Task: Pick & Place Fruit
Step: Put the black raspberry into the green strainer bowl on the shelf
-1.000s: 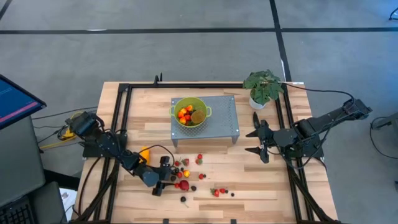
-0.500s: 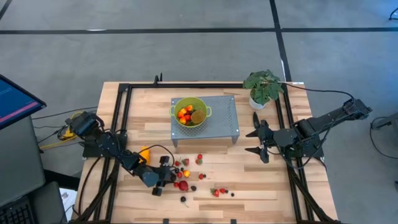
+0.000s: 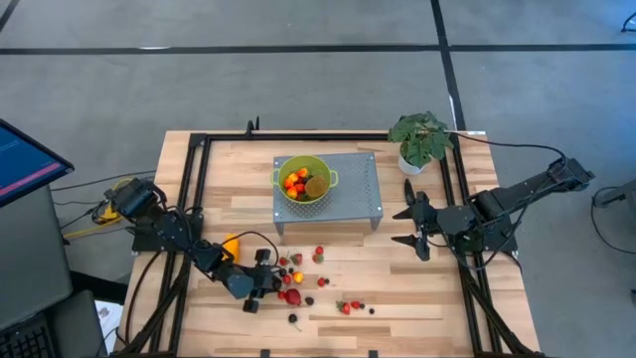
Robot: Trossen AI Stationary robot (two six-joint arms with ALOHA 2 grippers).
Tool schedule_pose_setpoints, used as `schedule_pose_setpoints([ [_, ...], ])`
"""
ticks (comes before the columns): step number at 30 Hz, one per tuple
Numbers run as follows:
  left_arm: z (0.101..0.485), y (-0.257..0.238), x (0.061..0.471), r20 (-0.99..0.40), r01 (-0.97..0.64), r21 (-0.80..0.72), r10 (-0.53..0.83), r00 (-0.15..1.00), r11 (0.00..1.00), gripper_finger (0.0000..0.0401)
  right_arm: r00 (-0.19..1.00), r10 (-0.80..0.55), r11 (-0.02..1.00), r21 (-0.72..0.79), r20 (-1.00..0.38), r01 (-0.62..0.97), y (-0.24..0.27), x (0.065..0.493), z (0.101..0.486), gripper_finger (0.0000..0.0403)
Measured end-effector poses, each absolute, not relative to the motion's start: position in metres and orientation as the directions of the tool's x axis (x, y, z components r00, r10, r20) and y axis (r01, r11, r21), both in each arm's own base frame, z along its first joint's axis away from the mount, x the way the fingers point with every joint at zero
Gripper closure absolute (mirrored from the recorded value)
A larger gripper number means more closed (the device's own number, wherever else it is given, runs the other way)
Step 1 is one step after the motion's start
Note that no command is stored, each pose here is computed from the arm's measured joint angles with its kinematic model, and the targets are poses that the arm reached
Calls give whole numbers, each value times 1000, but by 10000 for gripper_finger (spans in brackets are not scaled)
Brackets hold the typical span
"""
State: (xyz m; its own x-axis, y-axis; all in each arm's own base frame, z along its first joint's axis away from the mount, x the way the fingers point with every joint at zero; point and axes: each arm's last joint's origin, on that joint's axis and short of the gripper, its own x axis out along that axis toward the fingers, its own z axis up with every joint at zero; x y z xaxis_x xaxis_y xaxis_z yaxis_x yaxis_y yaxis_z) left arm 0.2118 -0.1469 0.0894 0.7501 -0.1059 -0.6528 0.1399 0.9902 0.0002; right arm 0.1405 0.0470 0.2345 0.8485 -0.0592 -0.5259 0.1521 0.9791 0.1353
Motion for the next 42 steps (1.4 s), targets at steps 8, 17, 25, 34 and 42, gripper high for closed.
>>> schedule_pose_setpoints([
  [8,100,-147,211,-625,152,-34,-140,768,988,289,848,-59,979,135,-526,152,47,141,234,101],
  [17,153,-139,214,-427,134,-121,-174,887,984,288,848,-59,979,136,-526,152,47,141,234,101],
  [25,214,-108,224,-53,47,-103,-53,997,994,288,849,-59,979,136,-526,152,47,141,234,101],
  [34,246,-49,232,152,-191,3,189,970,982,288,849,-60,979,136,-525,153,47,141,235,101],
  [42,244,-8,238,140,-358,8,353,925,934,288,849,-59,979,136,-525,152,47,141,235,101],
])
